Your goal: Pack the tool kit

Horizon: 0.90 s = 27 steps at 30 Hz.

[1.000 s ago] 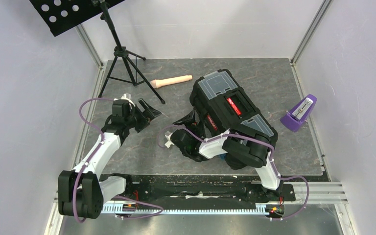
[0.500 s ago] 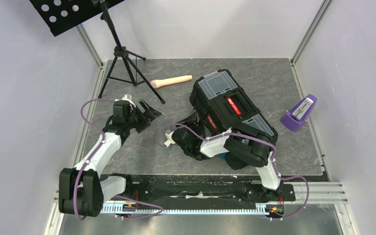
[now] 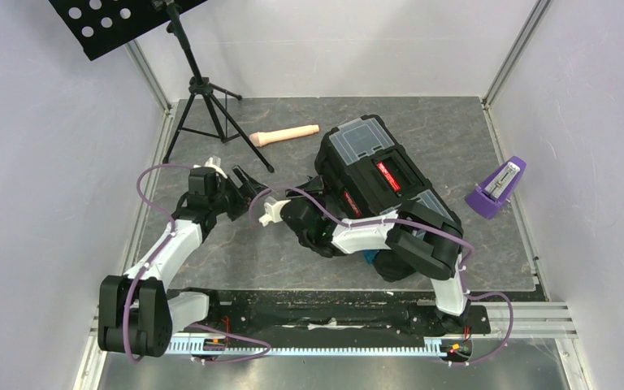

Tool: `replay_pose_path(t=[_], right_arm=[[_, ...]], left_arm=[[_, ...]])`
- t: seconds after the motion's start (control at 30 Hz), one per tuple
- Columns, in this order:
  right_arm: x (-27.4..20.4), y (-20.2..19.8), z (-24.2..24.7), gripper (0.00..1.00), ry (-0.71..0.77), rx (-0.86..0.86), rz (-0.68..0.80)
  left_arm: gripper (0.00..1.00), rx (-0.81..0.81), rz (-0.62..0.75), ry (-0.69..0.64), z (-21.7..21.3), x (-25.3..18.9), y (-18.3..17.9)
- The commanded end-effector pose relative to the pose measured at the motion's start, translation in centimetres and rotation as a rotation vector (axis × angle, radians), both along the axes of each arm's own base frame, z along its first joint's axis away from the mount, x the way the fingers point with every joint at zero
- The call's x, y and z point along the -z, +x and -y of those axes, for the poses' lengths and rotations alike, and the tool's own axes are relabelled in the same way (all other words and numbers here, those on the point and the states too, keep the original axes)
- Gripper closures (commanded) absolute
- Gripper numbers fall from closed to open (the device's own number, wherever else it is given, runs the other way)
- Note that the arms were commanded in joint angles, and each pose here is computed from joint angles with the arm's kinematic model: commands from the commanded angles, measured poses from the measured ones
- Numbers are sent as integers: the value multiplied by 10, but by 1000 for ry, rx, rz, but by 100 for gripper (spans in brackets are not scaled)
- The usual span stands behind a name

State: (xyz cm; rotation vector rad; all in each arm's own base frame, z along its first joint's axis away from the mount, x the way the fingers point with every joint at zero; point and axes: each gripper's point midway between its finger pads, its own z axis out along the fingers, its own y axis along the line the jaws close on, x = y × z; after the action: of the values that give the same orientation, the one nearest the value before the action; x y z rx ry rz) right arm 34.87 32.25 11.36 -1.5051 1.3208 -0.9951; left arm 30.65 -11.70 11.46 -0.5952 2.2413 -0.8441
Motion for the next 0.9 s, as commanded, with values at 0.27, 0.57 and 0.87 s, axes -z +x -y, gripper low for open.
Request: replay_pose_path(t=[0.27,0.57,0.87], right_arm=[[-60,16,4,64,252,92,72],[-58,23,14,68,341,128,21],[-57,27,21,67,482,132,-57]], left_arm=[[9,54,38,-40,11,-5,2],[9,126,53,-105,35,-9,1],[10,225,73,-163,100,-8,6]])
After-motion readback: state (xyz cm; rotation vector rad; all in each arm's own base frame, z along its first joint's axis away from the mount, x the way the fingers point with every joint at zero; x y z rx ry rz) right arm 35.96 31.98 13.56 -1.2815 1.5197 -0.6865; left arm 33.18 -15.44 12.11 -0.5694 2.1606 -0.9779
